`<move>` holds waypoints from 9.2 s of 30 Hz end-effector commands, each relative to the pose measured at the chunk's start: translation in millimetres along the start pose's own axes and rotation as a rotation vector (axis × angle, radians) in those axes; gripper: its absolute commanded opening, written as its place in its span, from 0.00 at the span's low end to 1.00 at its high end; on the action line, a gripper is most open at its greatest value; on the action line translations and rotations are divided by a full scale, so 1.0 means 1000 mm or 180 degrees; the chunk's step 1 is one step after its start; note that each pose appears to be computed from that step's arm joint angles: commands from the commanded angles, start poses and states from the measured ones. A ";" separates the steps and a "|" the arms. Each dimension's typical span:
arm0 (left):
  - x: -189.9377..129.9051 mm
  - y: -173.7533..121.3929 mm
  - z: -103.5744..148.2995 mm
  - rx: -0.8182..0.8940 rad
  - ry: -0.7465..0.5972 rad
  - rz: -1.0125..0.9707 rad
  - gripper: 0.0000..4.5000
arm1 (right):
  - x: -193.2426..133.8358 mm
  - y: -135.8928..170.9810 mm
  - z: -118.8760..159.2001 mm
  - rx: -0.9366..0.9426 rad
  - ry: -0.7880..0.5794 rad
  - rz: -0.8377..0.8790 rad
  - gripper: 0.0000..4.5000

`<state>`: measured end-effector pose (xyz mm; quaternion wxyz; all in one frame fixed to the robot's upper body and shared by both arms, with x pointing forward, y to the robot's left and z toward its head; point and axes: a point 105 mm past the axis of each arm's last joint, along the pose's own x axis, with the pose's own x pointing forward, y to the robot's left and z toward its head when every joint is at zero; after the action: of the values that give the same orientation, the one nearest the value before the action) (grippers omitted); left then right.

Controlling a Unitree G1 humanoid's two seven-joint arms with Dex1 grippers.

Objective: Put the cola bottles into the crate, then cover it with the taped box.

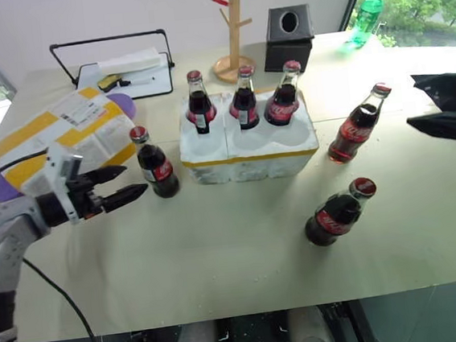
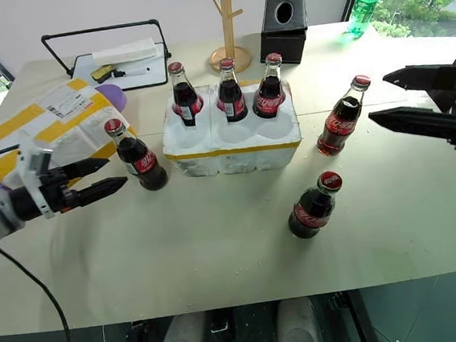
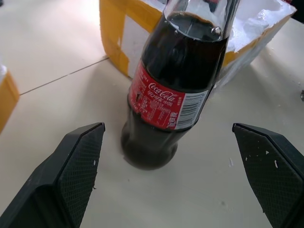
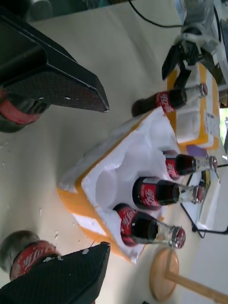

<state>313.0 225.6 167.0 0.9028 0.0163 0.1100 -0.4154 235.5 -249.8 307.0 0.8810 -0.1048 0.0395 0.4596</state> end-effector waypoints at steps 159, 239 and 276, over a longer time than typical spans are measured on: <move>0.031 -0.110 0.061 0.0868 0.0276 -0.2297 1.00 | 0.048 0.045 -0.039 0.0468 -0.0770 0.0003 0.62; 0.061 -0.111 0.081 0.0973 -0.0139 -0.2326 1.00 | 0.046 -0.046 -0.122 0.0924 -0.0260 -0.2542 0.99; 0.051 -0.111 0.090 0.0997 -0.0234 -0.2010 1.00 | 0.073 -0.080 -0.010 0.0140 -0.1223 -0.1998 0.62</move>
<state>279.9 101.6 237.0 0.7187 0.0984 0.0410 -0.6871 362.7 -251.5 227.6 0.9891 0.0248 -0.0347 0.1411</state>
